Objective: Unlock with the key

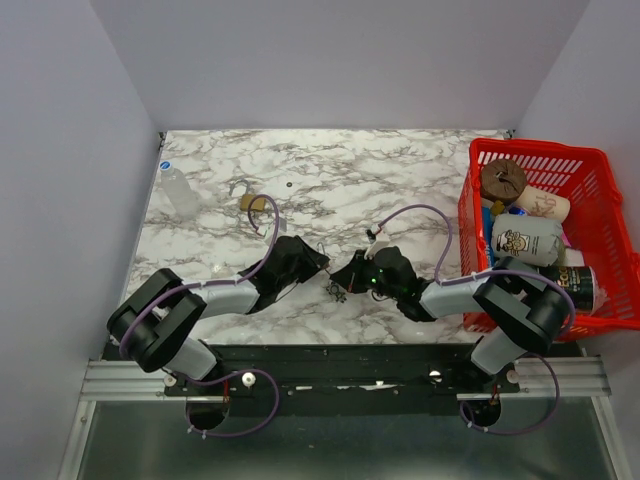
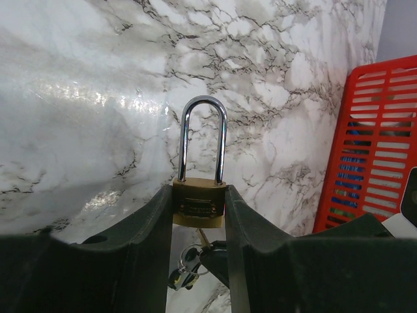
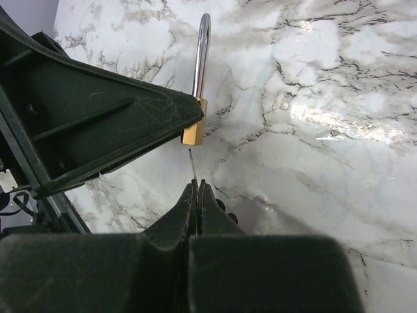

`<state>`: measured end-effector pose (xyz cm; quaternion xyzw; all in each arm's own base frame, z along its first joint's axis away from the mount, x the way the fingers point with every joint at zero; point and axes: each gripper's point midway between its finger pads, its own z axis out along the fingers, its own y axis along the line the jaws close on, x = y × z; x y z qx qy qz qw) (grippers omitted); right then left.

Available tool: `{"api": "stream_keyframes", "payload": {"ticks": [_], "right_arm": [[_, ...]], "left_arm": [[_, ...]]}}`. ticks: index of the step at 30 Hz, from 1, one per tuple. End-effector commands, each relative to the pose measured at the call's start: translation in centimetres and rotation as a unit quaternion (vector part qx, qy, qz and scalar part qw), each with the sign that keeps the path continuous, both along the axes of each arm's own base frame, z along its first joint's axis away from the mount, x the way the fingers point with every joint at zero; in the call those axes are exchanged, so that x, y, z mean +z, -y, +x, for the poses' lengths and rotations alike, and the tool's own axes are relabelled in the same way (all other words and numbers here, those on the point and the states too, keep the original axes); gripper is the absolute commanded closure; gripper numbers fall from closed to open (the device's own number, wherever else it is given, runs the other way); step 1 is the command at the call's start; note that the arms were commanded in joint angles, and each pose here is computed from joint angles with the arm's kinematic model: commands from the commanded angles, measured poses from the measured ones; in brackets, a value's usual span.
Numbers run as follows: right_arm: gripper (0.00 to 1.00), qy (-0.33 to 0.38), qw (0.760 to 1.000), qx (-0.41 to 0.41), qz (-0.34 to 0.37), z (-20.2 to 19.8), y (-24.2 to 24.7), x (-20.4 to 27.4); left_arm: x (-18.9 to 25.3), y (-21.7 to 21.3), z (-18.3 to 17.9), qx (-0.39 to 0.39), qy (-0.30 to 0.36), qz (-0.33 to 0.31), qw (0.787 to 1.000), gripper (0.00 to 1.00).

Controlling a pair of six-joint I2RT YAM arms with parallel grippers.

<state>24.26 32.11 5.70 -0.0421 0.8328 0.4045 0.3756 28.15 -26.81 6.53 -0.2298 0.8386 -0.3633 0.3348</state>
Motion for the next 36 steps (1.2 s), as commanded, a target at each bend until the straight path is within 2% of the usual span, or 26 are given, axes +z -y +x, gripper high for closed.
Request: {"api": "stream_keyframes", "payload": {"ticks": [1,36], "right_arm": [[0.99,0.015,1.0,-0.008,0.002,0.3,0.0,-0.1],[0.99,0.032,0.999,-0.036,-0.01,1.8,0.3,-0.2]], "left_arm": [[0.1,0.1,0.3,0.008,0.008,-0.012,1.0,1.0],[-0.1,0.5,0.5,0.003,0.006,-0.016,1.0,1.0]]}}
